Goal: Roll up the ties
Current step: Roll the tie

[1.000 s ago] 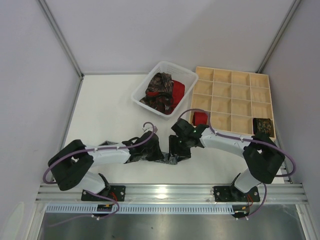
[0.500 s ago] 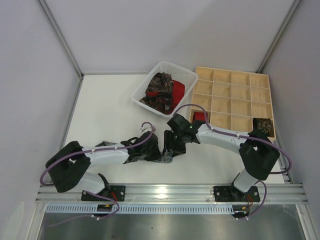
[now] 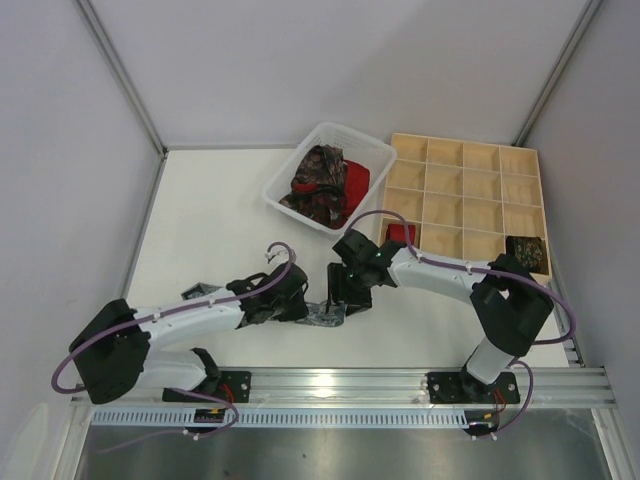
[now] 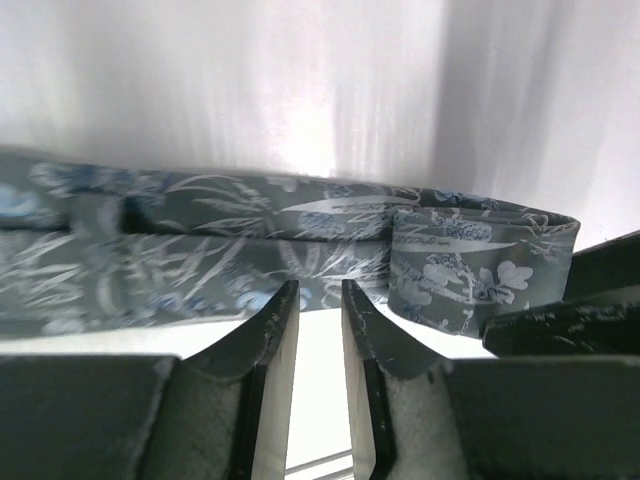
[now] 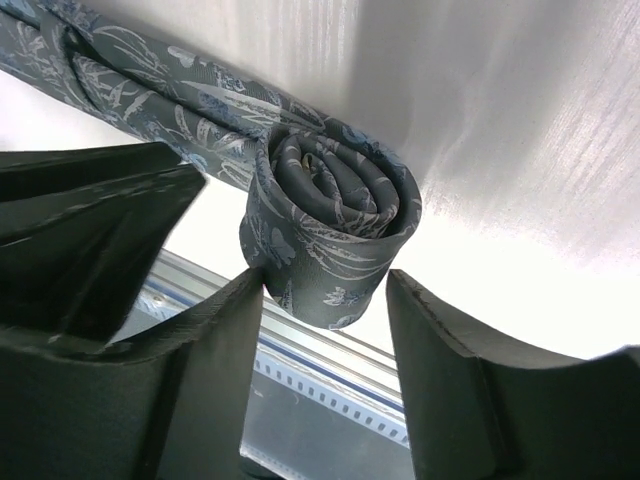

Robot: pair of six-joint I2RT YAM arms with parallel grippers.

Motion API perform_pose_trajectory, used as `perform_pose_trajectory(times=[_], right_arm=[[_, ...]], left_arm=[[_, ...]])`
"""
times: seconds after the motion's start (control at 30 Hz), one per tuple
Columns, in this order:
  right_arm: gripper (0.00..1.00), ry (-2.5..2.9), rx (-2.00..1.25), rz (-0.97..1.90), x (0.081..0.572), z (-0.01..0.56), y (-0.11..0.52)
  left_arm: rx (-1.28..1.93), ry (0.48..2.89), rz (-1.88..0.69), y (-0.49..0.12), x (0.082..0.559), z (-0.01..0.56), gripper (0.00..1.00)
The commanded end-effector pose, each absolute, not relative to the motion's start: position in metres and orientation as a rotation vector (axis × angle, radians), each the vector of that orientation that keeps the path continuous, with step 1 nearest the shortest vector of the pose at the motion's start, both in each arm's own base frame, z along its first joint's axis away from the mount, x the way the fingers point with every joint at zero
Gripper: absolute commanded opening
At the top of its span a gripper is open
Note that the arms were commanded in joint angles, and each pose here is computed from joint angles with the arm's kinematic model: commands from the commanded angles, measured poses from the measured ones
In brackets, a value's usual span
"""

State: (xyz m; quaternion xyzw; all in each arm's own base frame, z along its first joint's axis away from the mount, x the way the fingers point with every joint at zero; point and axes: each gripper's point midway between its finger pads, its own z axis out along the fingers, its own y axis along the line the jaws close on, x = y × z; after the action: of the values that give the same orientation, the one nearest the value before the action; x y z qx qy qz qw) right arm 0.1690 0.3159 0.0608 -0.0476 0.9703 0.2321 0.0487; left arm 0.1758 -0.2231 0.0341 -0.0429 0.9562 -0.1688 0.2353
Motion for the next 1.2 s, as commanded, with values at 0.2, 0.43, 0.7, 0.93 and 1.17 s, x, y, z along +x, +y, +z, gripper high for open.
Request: perform_pose_trajectory(times=[0.2, 0.43, 0.7, 0.93, 1.17], right_arm=[[0.77, 2.900, -0.074, 0.911, 0.174, 0.062, 0.319], [0.86, 2.835, 0.022, 1.094, 0.173, 0.060, 0.321], [0.84, 2.726, 0.117, 1.237, 0.175, 0.048, 0.319], [0.78, 2.704, 0.097, 1.282, 0.182, 0.041, 0.322], [0.51, 2.764, 0.051, 1.272, 0.181, 0.030, 0.319]], left_arm=[[-0.258, 2.538, -0.343, -0.168, 0.197, 0.057, 0.29], [-0.308, 2.543, -0.313, -0.149, 0.195, 0.044, 0.26], [-0.340, 2.545, -0.299, -0.142, 0.196, 0.039, 0.25], [-0.320, 2.558, -0.289, -0.143, 0.197, 0.035, 0.24], [-0.283, 2.567, -0.347, -0.153, 0.198, 0.032, 0.20]])
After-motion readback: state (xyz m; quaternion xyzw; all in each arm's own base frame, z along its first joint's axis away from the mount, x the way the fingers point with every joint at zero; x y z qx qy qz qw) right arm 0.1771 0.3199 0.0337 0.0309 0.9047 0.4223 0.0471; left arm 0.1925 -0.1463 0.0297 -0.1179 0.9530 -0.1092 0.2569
